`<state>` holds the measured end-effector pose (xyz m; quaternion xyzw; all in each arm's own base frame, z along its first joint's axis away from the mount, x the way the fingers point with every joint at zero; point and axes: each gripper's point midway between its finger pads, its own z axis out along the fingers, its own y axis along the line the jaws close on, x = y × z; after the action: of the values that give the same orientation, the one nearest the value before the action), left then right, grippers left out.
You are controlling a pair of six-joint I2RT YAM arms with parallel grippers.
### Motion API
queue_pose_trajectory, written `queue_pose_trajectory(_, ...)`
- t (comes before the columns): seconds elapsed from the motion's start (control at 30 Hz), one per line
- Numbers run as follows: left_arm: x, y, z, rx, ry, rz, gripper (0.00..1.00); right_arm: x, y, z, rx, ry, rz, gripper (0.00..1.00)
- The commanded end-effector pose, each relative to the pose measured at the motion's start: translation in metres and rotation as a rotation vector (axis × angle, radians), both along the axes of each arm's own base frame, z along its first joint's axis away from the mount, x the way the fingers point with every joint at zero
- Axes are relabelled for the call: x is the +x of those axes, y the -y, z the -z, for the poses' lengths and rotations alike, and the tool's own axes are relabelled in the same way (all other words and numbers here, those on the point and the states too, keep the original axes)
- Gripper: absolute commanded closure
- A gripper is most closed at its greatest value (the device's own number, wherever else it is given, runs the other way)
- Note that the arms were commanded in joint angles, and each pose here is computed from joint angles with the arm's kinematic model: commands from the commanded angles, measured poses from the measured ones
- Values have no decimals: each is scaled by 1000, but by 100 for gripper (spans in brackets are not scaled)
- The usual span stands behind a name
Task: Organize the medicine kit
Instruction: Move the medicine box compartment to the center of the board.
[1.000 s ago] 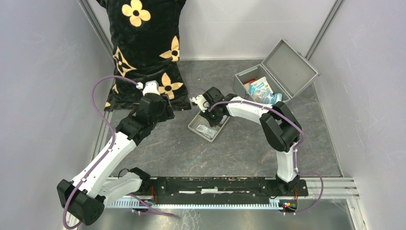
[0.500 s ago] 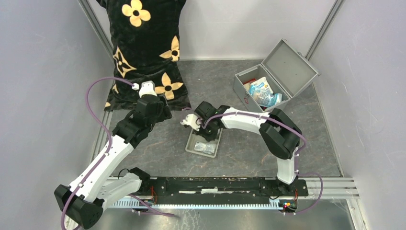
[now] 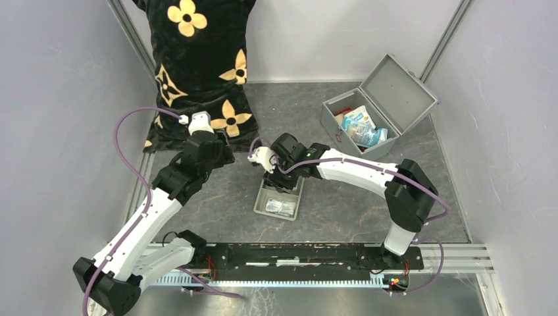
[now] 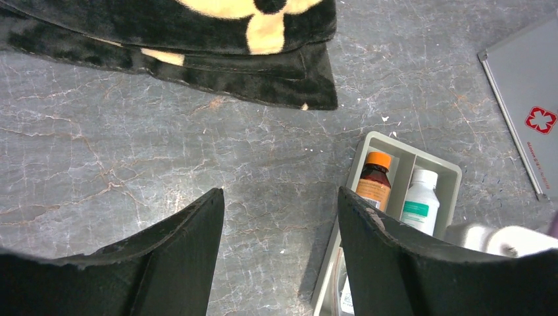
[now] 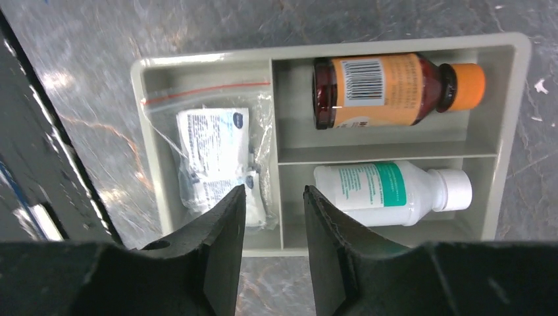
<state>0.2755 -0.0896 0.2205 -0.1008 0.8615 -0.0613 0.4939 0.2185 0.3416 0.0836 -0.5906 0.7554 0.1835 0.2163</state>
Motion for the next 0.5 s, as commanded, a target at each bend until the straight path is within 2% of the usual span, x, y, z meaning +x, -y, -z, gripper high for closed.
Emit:
queue_pose_trajectory(0.0,5,-3,-18,-17,55,-31,29,16,-17,-38,141,-26,295,57)
queue_pose_trajectory(0.13,5,-3,-16,-18,50,-31,29,16,-17,-29,187,-165,642,58)
queue_pose_trajectory(0.3,6,0,-13,-27,45,-19,29,22,-13,-17,237,-199,839,58)
queue_pose_trajectory(0.47,5,2,-11,-34,43,-13,29,32,-15,-8,273,-195,928,57)
